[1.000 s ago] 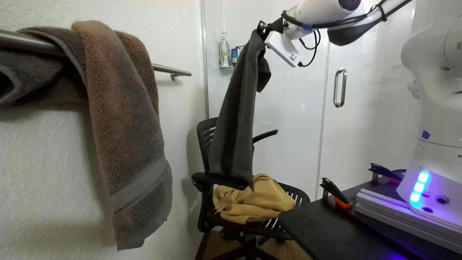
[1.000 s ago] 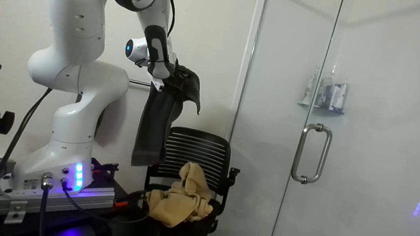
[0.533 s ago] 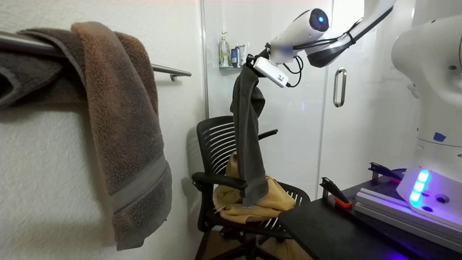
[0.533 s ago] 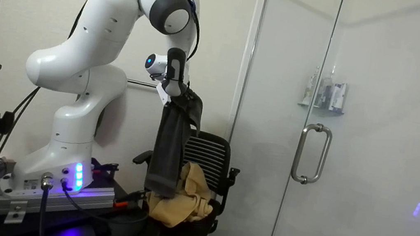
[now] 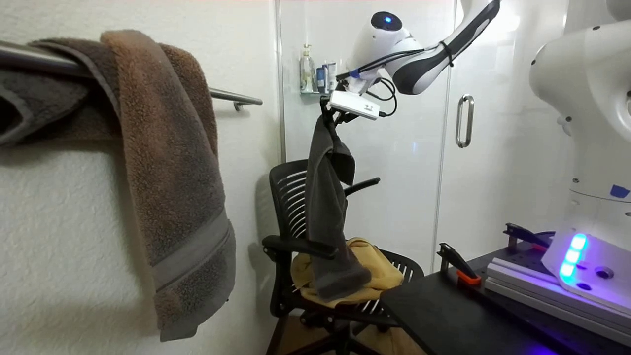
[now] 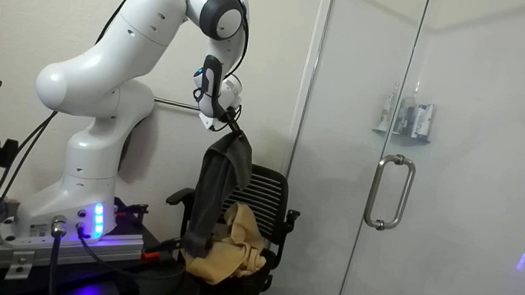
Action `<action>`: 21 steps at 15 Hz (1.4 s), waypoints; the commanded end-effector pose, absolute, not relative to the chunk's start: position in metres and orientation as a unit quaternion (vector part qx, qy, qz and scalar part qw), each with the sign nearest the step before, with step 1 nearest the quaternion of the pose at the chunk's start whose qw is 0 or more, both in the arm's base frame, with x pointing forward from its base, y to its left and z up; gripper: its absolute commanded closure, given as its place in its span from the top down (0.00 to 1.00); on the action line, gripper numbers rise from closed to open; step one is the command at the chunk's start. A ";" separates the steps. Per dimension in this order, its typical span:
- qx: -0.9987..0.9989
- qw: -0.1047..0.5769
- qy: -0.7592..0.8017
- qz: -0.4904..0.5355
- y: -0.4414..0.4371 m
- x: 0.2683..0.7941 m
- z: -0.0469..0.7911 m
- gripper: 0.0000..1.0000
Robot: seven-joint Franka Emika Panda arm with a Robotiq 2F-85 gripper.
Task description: Unhang the yellow and gray towels and put them on the chair, and then open the bathing room door
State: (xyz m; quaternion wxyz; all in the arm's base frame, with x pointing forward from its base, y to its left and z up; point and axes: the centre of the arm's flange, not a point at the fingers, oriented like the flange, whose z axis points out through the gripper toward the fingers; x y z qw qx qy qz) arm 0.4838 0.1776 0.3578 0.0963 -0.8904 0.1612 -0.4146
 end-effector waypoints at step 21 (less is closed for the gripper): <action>-0.721 -0.326 0.221 -0.571 0.181 0.260 0.472 1.00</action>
